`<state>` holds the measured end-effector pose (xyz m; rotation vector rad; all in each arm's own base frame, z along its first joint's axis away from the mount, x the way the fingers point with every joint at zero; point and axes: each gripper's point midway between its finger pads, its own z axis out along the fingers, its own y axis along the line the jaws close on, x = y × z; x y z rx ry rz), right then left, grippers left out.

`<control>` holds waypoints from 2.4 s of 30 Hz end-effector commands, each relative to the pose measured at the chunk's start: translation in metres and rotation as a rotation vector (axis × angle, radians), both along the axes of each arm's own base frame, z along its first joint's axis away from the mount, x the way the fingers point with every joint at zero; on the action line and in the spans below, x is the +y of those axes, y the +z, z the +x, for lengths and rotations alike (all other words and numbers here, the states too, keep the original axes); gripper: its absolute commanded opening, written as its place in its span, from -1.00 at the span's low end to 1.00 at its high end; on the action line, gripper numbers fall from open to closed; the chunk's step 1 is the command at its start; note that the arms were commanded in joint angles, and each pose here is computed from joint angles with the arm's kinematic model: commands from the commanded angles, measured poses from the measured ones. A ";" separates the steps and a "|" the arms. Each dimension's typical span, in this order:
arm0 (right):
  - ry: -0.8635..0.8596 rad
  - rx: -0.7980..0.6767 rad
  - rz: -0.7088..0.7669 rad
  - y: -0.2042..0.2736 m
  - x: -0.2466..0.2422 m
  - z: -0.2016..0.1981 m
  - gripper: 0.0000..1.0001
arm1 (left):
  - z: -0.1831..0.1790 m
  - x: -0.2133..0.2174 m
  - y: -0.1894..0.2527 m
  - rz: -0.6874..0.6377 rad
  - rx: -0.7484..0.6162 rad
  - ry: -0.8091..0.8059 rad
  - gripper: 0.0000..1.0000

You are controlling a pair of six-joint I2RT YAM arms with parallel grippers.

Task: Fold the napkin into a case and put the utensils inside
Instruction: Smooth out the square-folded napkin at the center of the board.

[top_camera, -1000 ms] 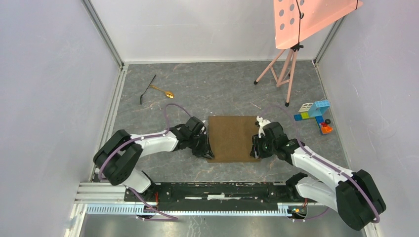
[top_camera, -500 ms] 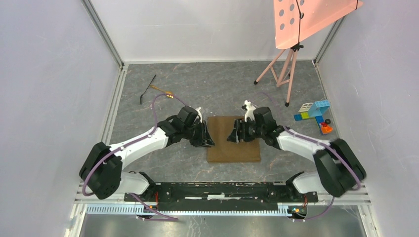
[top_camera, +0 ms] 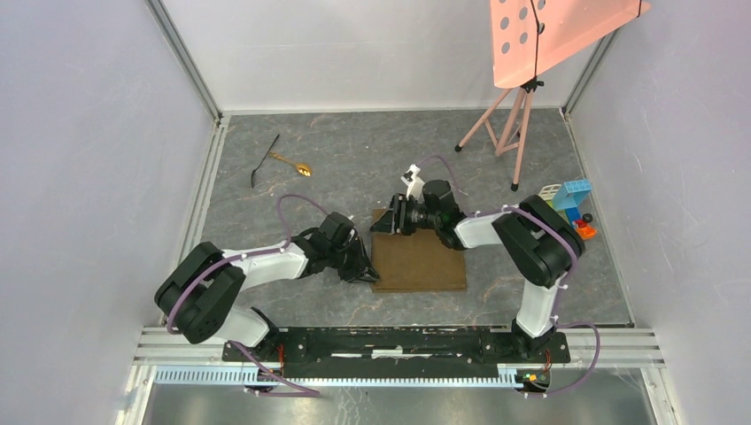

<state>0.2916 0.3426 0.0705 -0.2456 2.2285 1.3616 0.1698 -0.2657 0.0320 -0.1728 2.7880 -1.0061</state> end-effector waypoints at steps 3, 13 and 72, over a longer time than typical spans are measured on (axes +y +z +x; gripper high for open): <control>0.019 -0.050 0.070 0.000 0.028 0.023 -0.03 | -0.002 0.002 -0.016 0.001 0.026 0.022 -0.56; -0.034 -0.034 -0.055 -0.057 0.022 0.064 -0.03 | -0.016 0.010 -0.029 0.020 0.063 0.013 -0.62; -0.244 -0.045 -0.297 -0.052 -0.174 0.063 0.60 | 0.175 -0.044 0.018 -0.024 -0.057 0.064 0.77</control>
